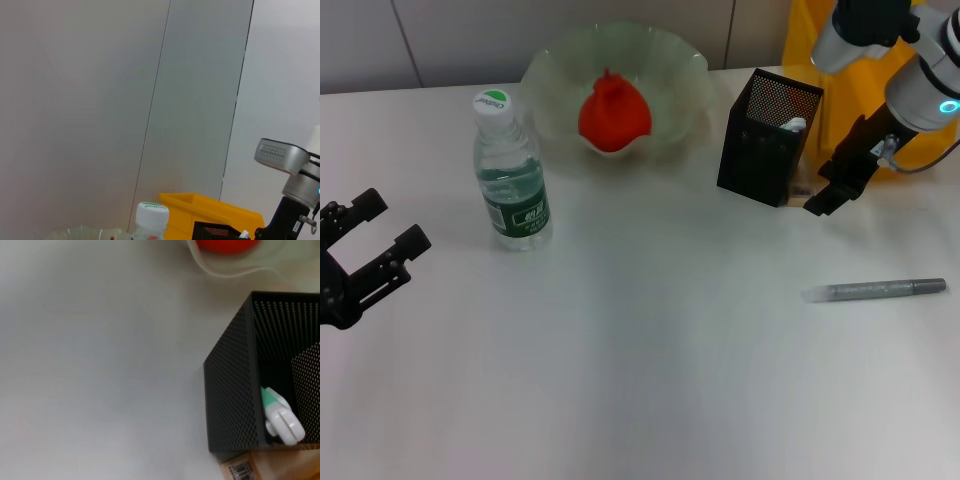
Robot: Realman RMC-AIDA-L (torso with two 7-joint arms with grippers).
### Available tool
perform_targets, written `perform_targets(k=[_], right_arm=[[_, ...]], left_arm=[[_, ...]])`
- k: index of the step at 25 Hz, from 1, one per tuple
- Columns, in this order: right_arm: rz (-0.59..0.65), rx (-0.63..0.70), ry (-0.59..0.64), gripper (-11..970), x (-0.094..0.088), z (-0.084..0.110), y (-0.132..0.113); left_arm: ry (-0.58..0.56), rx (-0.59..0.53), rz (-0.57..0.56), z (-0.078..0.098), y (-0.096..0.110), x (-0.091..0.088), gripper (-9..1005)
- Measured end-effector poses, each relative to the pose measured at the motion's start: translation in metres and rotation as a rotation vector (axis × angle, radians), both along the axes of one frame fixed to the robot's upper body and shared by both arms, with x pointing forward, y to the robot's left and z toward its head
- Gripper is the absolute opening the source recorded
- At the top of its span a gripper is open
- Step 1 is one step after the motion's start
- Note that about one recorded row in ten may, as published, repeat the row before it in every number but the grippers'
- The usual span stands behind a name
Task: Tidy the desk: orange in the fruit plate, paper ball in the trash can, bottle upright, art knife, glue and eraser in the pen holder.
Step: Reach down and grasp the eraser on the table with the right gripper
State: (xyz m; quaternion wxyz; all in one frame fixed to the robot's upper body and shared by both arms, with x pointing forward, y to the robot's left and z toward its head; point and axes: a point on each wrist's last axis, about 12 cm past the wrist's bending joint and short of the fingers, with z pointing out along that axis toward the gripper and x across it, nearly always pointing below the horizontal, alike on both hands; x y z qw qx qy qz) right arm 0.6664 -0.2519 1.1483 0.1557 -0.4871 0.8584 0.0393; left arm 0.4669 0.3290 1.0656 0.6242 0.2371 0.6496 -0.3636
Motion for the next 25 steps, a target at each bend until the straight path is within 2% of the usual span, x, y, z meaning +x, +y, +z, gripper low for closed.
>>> perform_targets(k=[25], right_arm=[[-0.028,0.012,-0.05,565,-0.001,-0.018,0.001]], left_arm=[[0.001,0.002,0.003,-0.001,-0.001,0.0,738]])
